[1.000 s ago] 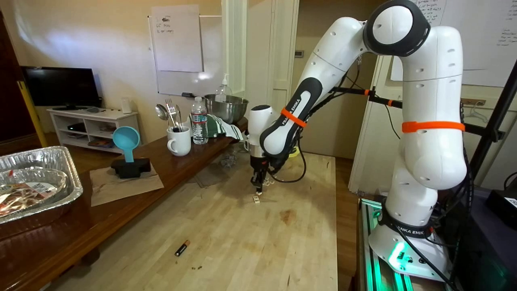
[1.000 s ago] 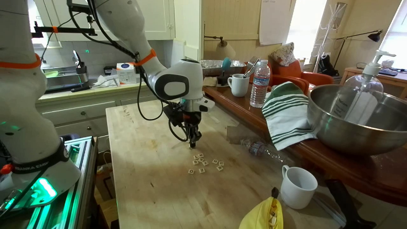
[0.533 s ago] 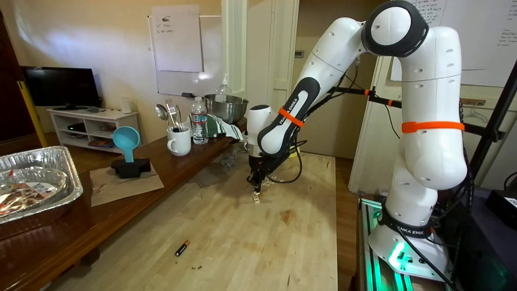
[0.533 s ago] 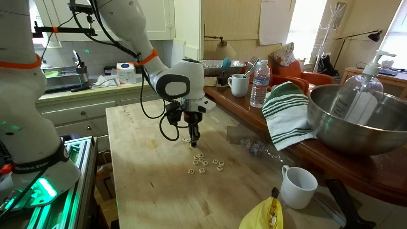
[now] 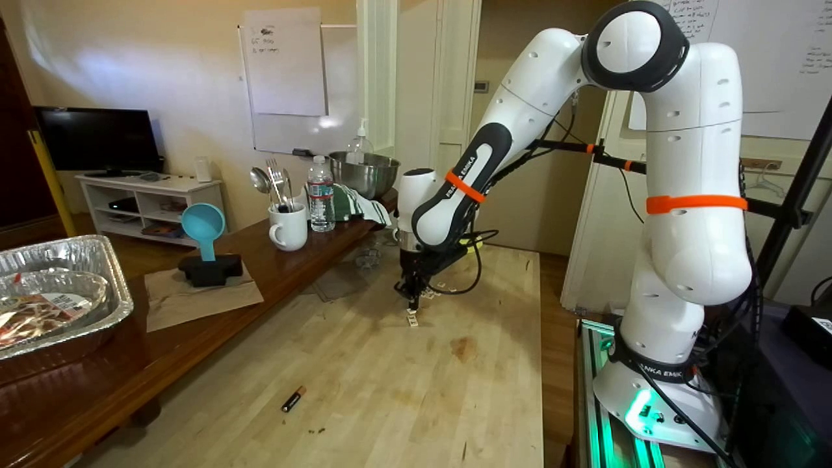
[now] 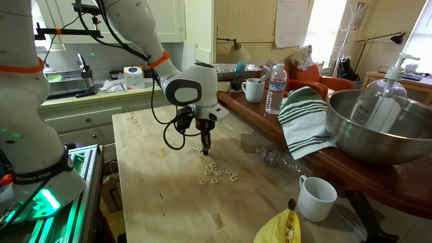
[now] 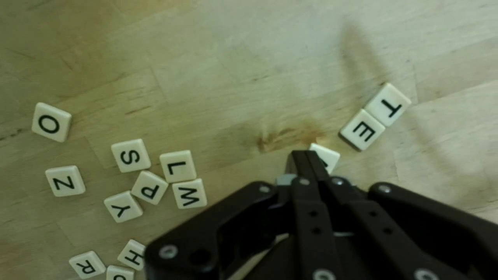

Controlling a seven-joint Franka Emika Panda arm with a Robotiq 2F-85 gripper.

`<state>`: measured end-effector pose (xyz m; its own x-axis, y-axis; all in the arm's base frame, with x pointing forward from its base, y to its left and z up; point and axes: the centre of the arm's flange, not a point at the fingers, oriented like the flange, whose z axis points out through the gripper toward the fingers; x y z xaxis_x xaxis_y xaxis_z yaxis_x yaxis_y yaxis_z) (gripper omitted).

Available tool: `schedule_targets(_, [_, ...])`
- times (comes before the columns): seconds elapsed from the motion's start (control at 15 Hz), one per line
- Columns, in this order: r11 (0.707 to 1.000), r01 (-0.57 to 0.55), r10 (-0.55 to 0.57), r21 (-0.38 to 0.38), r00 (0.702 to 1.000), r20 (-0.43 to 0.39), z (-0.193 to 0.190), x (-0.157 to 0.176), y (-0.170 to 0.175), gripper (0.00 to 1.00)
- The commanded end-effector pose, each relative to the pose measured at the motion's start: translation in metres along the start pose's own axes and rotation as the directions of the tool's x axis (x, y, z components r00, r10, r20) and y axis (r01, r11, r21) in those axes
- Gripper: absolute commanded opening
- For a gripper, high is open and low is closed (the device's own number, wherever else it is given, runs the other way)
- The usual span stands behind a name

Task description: Align the blocks on the table

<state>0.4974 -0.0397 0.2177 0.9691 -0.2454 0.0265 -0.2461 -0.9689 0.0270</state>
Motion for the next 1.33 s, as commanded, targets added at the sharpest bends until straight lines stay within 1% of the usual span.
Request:
schedule_targets(0.0, [0.999, -0.051, 0.05, 0.014, 0.998, 0.045, 0.018, -0.003, -0.011, 0.0])
schedule_targets(0.47, [0.994, -0.098, 0.095, 0.041, 0.994, 0.058, 0.017, -0.007, -0.015, 0.0])
schedule_targets(1.27, [0.984, -0.174, 0.171, 0.039, 0.982, 0.076, 0.019, -0.014, -0.008, 0.0])
